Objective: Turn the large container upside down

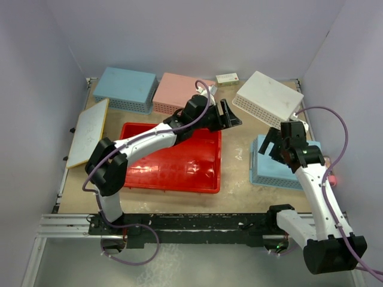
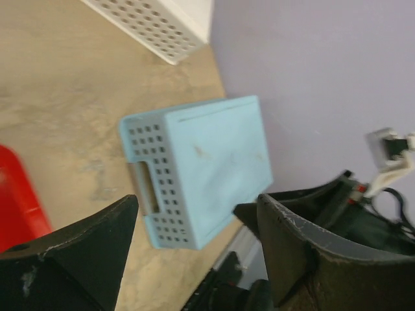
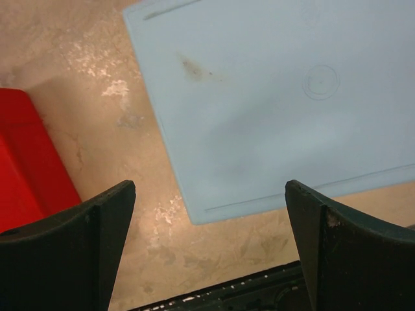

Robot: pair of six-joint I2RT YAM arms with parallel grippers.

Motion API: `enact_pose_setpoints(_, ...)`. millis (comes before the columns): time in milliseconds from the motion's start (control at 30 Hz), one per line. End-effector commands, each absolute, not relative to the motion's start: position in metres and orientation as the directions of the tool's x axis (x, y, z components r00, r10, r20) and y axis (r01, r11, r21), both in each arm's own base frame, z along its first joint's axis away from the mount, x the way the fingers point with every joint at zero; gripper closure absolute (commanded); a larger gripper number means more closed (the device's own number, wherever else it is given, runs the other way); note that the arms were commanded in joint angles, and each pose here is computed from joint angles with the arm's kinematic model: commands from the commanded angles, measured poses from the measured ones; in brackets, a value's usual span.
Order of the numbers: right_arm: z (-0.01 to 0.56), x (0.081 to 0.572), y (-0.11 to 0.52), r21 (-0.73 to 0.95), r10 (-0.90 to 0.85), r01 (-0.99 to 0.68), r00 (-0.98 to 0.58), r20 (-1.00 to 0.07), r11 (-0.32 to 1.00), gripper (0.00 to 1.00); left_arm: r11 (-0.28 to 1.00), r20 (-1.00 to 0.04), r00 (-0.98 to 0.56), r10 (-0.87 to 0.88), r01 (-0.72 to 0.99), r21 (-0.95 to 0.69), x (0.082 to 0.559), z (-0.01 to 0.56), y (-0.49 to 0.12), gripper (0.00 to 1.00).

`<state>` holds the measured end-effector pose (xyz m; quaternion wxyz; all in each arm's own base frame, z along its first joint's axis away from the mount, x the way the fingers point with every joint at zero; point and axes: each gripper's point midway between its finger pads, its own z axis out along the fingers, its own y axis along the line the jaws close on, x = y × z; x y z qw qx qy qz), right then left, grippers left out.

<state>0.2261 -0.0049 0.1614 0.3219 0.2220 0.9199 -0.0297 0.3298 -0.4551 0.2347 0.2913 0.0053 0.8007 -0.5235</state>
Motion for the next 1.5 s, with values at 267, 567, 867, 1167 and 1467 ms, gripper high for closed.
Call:
enact_pose_setpoints(267,0.199,0.265,0.010,0.259,0.443,0.380,-0.555,-0.704,0.888,0.00,0.908,-0.706,-0.708,-0.016,0.286,-0.307,0.285,0.146,-0.414,0.29)
enact_pose_setpoints(567,0.209,0.269,0.016,0.295,0.444,0.343,-0.536,-0.718,0.892,0.00,0.942,-0.684,-0.726,0.074,0.276,-0.191,0.278,0.084,-0.417,0.38)
enact_pose_setpoints(867,0.207,0.269,0.021,0.314,0.449,0.328,-0.539,-0.713,0.891,0.00,0.957,-0.719,-0.684,0.123,0.274,-0.097,0.270,0.087,-0.411,0.43)
enact_pose_setpoints(1167,0.206,0.271,0.022,0.318,0.449,0.322,-0.539,-0.713,0.892,0.00,0.979,-0.823,-0.555,0.121,0.202,0.007,0.267,0.130,-0.386,0.35)
enact_pose_setpoints(1467,0.206,0.276,0.028,0.337,0.450,0.300,-0.547,-0.706,0.892,0.00,0.968,-0.753,-0.636,0.167,0.250,0.003,0.254,0.078,-0.399,0.37)
